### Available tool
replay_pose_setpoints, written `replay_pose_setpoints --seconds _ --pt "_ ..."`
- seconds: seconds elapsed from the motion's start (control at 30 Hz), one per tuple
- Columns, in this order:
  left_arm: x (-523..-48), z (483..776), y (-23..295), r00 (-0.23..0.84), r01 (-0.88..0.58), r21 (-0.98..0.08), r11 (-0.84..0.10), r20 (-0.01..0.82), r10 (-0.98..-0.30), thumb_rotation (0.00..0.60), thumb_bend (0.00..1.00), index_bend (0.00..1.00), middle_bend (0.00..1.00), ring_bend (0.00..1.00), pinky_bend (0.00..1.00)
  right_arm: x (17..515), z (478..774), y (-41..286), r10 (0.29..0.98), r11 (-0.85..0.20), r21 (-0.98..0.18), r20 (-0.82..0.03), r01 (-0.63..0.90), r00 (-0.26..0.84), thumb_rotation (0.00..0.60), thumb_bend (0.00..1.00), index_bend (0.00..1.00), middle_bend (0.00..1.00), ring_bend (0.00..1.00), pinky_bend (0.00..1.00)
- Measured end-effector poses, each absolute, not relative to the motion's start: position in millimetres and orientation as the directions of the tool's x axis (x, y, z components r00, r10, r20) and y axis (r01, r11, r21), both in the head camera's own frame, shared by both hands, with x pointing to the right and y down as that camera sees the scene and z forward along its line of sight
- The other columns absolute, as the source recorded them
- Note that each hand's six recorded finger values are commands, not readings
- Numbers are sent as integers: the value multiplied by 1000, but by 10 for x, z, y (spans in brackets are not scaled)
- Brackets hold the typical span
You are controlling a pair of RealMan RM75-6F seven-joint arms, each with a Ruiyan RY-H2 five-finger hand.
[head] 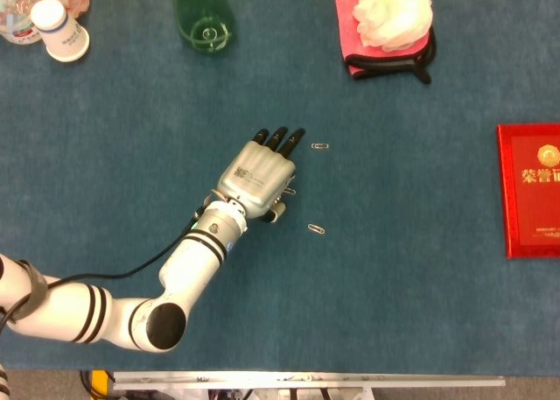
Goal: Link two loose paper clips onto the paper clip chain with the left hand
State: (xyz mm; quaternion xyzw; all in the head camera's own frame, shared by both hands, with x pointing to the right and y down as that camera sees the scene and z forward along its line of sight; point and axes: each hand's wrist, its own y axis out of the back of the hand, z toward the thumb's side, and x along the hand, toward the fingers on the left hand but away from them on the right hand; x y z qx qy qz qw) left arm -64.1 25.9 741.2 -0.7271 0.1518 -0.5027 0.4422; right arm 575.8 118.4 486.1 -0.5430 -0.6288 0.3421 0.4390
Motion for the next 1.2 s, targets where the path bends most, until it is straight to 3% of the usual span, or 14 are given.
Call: replay_pose_setpoints --seconds 0.27,0.63,1.2 --pt "-653 7393 267 451 215 -798 -563 593 -667 600 319 614 0 0 122 5762 4861 1177 983 177 -906 181 384 -25 600 300 140 156 85 290" --pt "-855 7117 272 444 185 -833 -521 544 -712 600 319 616 0 0 121 5732 4900 1145 987 158 -912 162 378 -20 600 301 140 156 84 290" --pt "-1984 7215 148 210 90 -815 -573 578 -788 600 319 617 0 0 122 5646 4998 1052 992 119 -930 122 348 -13 600 301 140 156 84 290"
